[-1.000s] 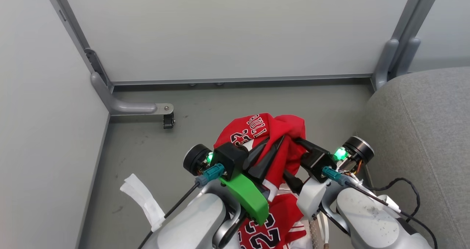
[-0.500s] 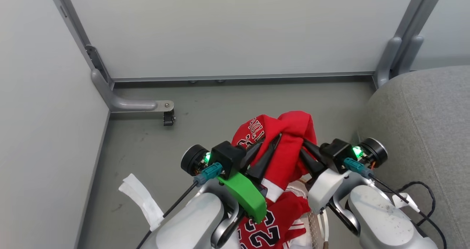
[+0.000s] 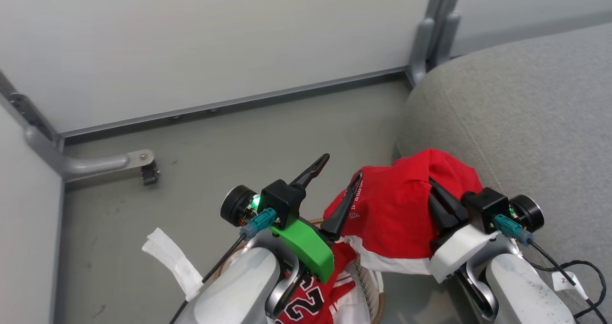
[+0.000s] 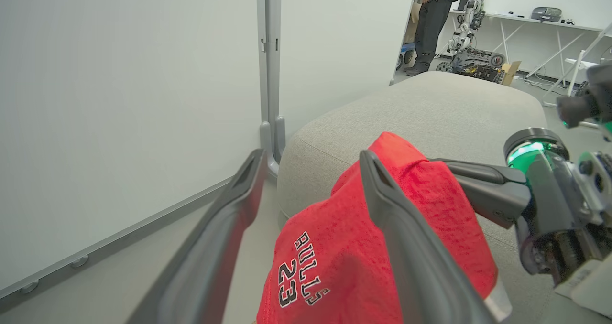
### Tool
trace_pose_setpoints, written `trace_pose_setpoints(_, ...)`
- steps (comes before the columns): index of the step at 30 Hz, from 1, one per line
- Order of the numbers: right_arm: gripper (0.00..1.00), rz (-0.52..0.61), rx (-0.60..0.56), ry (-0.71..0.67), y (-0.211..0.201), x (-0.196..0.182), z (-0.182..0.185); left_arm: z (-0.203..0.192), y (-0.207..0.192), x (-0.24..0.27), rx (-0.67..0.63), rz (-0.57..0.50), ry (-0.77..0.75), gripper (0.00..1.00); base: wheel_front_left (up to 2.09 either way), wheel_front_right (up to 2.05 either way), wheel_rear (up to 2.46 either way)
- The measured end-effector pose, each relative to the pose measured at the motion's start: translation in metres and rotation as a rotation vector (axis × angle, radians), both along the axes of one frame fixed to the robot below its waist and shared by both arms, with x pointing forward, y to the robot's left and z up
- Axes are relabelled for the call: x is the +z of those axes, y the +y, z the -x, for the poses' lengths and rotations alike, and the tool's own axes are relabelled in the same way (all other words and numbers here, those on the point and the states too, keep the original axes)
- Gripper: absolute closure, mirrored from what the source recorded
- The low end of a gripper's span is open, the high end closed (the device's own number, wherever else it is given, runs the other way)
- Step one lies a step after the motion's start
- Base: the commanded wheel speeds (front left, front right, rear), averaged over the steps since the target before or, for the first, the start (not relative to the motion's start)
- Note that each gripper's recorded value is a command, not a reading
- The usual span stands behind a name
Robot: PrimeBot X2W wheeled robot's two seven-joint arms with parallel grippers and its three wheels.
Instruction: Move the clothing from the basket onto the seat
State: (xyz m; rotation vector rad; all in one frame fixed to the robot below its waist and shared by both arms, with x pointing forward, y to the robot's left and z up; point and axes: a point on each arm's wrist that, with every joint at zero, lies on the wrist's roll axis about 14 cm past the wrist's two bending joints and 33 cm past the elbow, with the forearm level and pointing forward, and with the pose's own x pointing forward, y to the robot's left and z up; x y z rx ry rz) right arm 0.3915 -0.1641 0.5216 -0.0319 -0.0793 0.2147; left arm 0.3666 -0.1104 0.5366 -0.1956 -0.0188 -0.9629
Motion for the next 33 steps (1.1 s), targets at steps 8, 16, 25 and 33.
trace_pose_setpoints(8, 1.0, 0.0, -0.223, 0.014, -0.075, -0.004, 0.035, 0.018, -0.05, -0.006, -0.162, 0.01, 0.017, 0.0, 0.0, 0.0, 0.0)
trace_pose_setpoints(16, 1.0, 0.102, -0.386, 0.007, -0.144, 0.009, 0.047, 0.028, -0.081, -0.016, -0.279, 0.01, 0.007, 0.0, 0.0, 0.0, 0.0)
trace_pose_setpoints(25, 1.0, 0.335, -0.519, -0.049, -0.229, 0.065, 0.005, 0.014, -0.085, -0.034, -0.31, 0.033, 0.012, 0.0, 0.0, 0.0, 0.0)
trace_pose_setpoints(33, 1.0, 0.491, -0.634, -0.009, -0.296, 0.087, -0.065, -0.027, -0.067, -0.07, -0.269, 0.048, 0.052, 0.0, 0.0, 0.0, 0.0)
